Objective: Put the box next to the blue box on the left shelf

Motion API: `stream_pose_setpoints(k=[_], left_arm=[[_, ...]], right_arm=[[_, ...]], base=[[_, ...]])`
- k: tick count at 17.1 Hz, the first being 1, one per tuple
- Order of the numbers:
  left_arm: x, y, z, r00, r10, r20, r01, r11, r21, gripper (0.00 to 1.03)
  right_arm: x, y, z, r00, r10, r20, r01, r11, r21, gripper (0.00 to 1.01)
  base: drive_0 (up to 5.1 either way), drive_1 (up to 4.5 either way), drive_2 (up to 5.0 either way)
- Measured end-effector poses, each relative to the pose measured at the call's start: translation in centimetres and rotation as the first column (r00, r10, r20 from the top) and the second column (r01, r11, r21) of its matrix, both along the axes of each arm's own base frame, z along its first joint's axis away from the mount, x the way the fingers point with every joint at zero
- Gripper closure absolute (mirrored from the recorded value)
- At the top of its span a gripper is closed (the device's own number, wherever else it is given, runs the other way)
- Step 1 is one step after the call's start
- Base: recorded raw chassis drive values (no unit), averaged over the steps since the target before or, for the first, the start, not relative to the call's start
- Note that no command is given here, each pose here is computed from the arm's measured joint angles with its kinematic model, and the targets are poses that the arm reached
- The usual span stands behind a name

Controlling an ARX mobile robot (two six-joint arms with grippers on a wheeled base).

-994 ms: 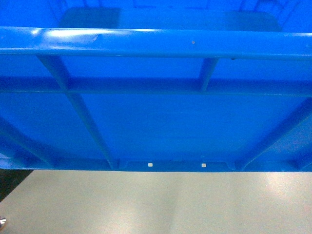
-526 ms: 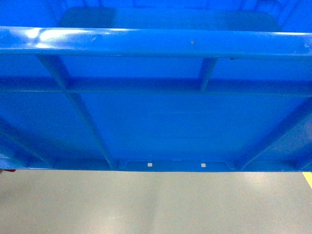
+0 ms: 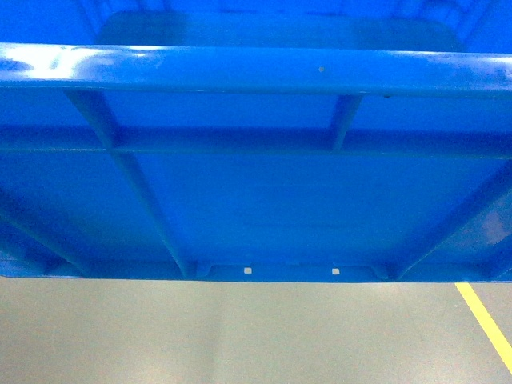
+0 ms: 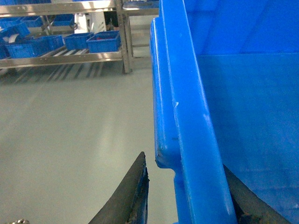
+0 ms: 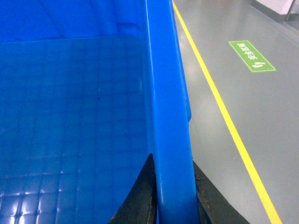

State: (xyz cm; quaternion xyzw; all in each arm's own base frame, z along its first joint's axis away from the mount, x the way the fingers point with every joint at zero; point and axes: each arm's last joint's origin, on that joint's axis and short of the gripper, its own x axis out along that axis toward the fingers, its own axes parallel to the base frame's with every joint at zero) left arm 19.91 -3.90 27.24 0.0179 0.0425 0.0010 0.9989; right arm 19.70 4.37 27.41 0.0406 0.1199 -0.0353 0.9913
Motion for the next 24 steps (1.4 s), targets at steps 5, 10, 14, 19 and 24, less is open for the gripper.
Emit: stream_pose_setpoints(k=[5, 10, 14, 19, 24], left_arm=[[-0.03, 0.01, 0.00, 1.000, 0.000, -0.001, 0.000, 1.0000, 0.000, 0.71], [-0.02, 0.03, -0.02, 1.000, 0.002, -0.003, -0.002, 1.0000, 0.001, 0.71], [0.01, 0.02, -0.01, 1.000, 0.001, 0.000, -0.001, 1.0000, 0.001, 0.71], [0.00, 0.02, -0.02, 1.000, 0.002, -0.002, -0.002, 1.0000, 0.005, 0.71], [0.01, 0.03, 0.01, 1.000, 0.002, 0.001, -0.002, 1.0000, 0.006, 0.71]], right_arm=[[-0.01, 0.00, -0.02, 1.000, 0.000, -0.002, 0.000, 1.0000, -0.001, 0.91], [-0.03, 0.11, -0.06, 1.000, 0.006, -0.002, -0.006, 1.0000, 0.000, 0.91], [0.00, 0.10, -0.09, 1.000, 0.003, -0.002, -0.003, 1.0000, -0.001, 0.91], [-0.03, 0.10, -0.09, 1.000, 0.003, -0.003, -0.003, 1.0000, -0.001, 0.91], [-0.03, 0.10, -0.09, 1.000, 0.003, -0.002, -0.003, 1.0000, -0.001, 0.91]], base=[[0.1, 3.69, -3.4], [0.2, 4.19, -3.8], [-0.2, 3.85, -4.2], [0.0, 3.97, -4.1], [-0.1, 3.97, -4.1]])
